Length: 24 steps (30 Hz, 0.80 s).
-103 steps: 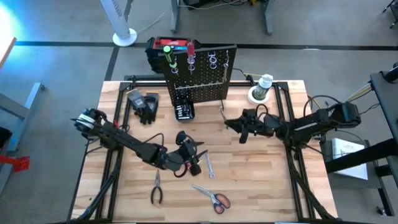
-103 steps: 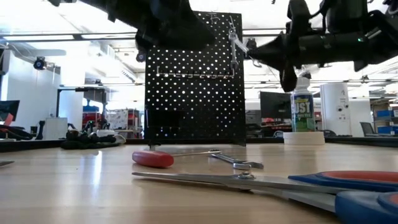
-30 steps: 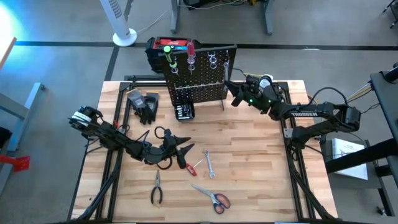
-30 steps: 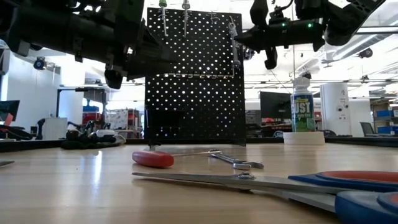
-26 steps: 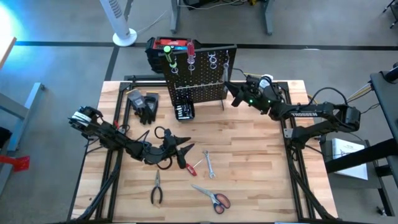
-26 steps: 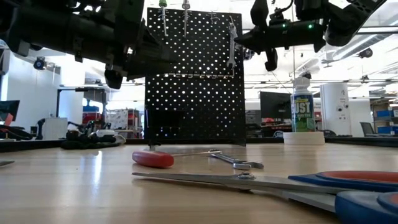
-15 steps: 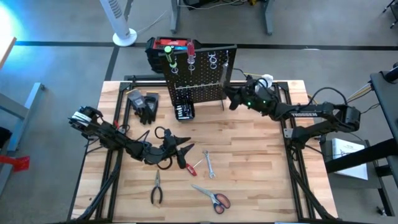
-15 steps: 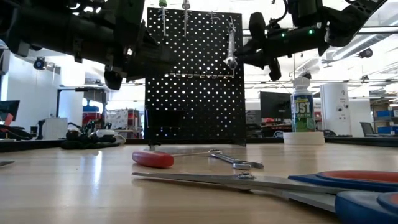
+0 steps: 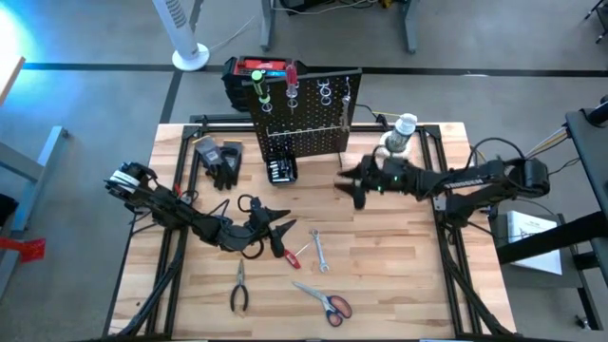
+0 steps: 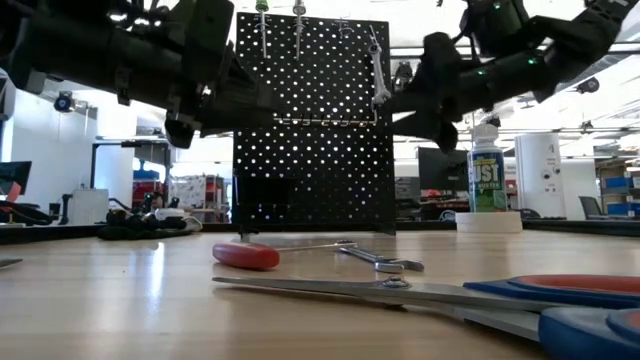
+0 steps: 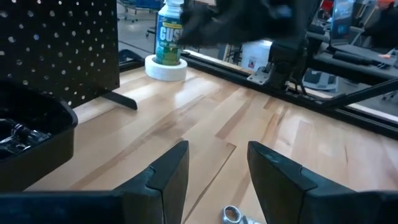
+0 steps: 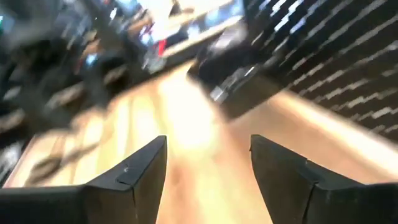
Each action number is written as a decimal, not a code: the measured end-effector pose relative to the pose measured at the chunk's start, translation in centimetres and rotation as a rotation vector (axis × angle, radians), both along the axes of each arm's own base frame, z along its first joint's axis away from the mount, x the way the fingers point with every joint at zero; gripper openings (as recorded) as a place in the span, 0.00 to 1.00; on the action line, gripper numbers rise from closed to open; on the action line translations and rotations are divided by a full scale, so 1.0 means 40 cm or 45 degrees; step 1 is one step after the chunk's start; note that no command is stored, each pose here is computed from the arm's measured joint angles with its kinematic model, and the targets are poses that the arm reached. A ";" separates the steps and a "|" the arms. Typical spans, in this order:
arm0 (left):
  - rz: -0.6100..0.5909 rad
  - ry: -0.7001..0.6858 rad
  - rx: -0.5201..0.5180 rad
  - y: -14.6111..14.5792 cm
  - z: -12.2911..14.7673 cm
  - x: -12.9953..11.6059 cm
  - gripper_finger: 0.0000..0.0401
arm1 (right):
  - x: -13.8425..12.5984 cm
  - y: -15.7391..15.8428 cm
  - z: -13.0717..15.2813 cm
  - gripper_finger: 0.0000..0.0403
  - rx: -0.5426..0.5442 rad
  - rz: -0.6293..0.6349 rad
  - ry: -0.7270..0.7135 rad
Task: Hang tools onto peg board
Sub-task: Hang the combination wrench on the pegboard
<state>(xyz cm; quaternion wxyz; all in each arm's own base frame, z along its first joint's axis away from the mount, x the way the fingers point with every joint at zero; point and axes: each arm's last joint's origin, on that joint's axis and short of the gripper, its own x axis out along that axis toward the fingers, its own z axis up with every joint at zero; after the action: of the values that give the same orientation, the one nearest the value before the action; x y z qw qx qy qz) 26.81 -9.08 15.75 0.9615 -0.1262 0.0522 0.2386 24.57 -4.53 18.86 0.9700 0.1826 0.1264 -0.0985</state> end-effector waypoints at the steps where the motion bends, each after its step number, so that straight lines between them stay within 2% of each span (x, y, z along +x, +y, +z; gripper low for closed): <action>1: 0.001 0.000 -0.006 0.000 -0.001 0.000 0.39 | 0.002 0.019 -0.009 0.52 0.005 0.037 0.029; 6: 0.012 0.034 -0.035 0.001 -0.012 -0.003 0.39 | 0.022 0.104 -0.064 0.48 0.096 0.138 0.180; 11: -0.034 0.123 -0.086 0.002 -0.033 -0.008 0.39 | 0.057 0.178 -0.121 0.45 0.057 0.277 0.309; 15: -0.088 0.136 -0.195 -0.004 -0.045 -0.009 0.39 | 0.083 0.200 -0.154 0.42 0.164 0.242 0.368; 19: -0.101 0.121 -0.244 -0.008 -0.045 -0.010 0.39 | 0.094 0.202 -0.184 0.40 0.374 0.140 0.420; 24: -0.100 0.125 -0.245 -0.011 -0.050 -0.003 0.39 | 0.090 0.201 -0.197 0.36 0.415 0.109 0.471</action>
<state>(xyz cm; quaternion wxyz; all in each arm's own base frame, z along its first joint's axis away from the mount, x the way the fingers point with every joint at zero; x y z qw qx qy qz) 26.69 -9.53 13.76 0.9498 -0.2040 0.1268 0.2004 28.18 3.52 10.97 0.8914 0.3102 0.3236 -0.0673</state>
